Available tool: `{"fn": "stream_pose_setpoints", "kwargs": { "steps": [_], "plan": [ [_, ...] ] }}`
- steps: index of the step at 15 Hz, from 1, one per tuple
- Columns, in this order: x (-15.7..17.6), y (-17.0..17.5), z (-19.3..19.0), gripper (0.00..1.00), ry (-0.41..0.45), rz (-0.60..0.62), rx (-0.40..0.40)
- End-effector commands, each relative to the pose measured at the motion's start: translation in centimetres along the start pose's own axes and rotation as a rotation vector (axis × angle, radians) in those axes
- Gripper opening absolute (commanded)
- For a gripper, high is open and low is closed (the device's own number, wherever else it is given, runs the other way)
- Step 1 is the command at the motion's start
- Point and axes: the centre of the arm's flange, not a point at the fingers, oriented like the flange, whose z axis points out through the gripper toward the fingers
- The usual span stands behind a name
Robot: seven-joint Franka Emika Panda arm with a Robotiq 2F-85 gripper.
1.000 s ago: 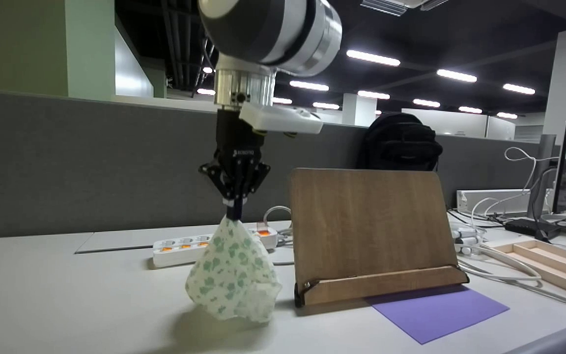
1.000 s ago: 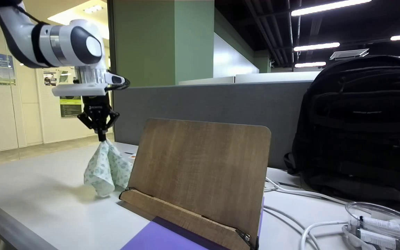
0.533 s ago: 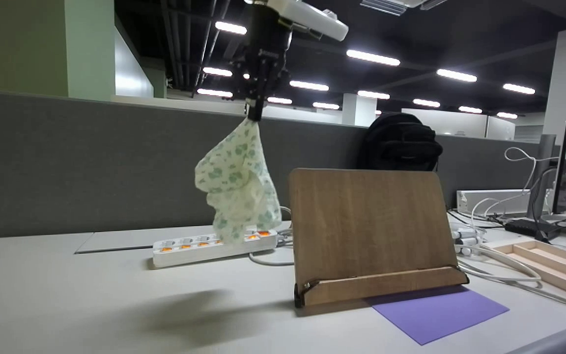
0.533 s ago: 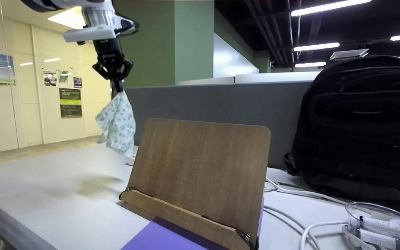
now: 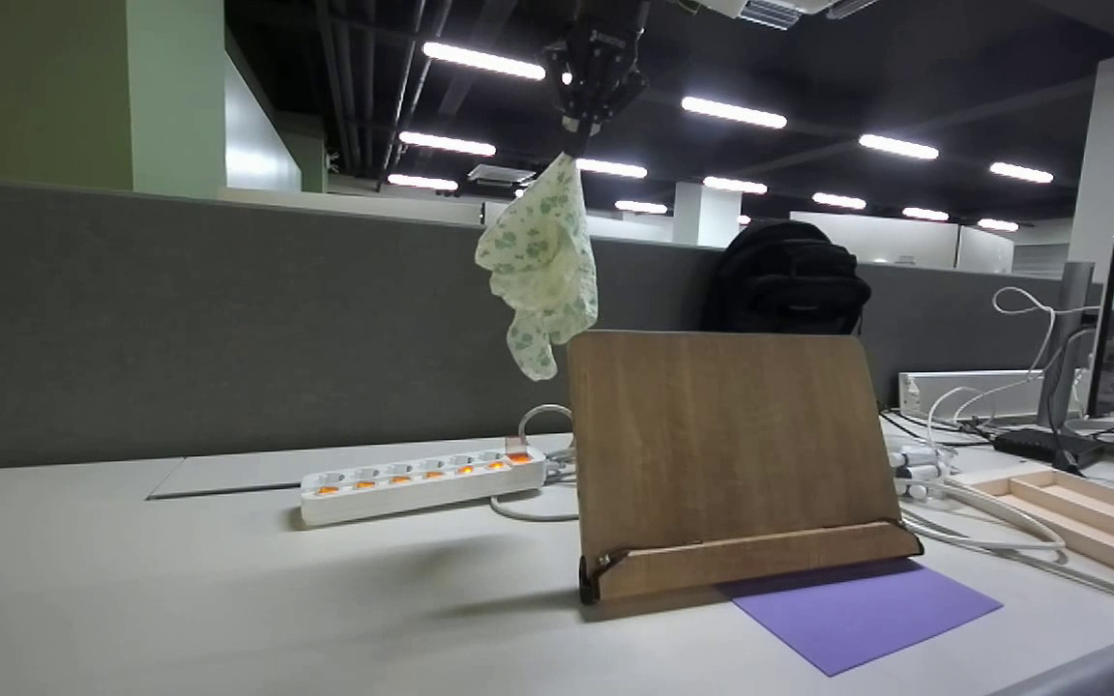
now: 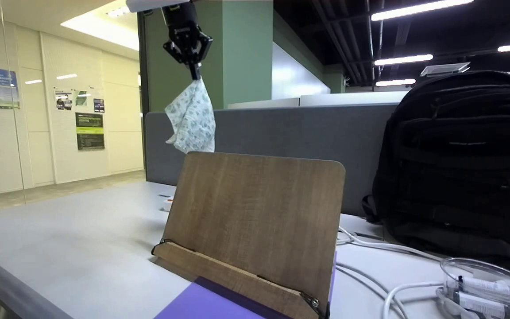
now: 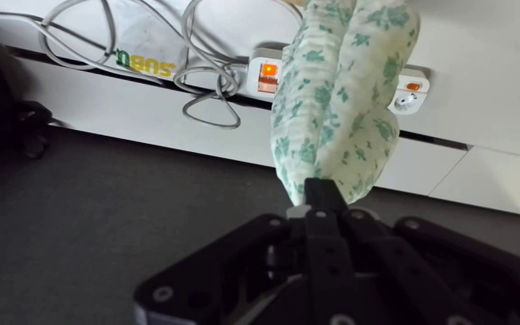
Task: Pick up the white cloth and put it on the wooden board
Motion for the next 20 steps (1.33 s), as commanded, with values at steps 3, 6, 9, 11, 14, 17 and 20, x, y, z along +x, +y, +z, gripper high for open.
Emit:
{"fn": "stream_pose_setpoints", "kwargs": {
  "steps": [3, 6, 9, 11, 14, 17, 20],
  "plan": [
    [2.8, 6.0, -0.9, 0.0, 0.007, 0.122, -0.005],
    [2.5, 8.4, -0.4, 0.0, -0.01, 0.159, -0.002],
    [1.0, 10.1, 0.4, 0.0, -0.064, 0.148, 0.001],
    [-0.4, 10.8, 0.2, 0.0, -0.106, 0.119, 0.011],
    [-2.7, 11.8, -0.3, 0.0, -0.176, 0.048, 0.026],
    [-4.8, 12.6, -0.4, 0.0, -0.243, -0.009, 0.042],
    [-7.2, 13.2, 0.4, 0.0, -0.317, -0.062, 0.065]
  ]
}}
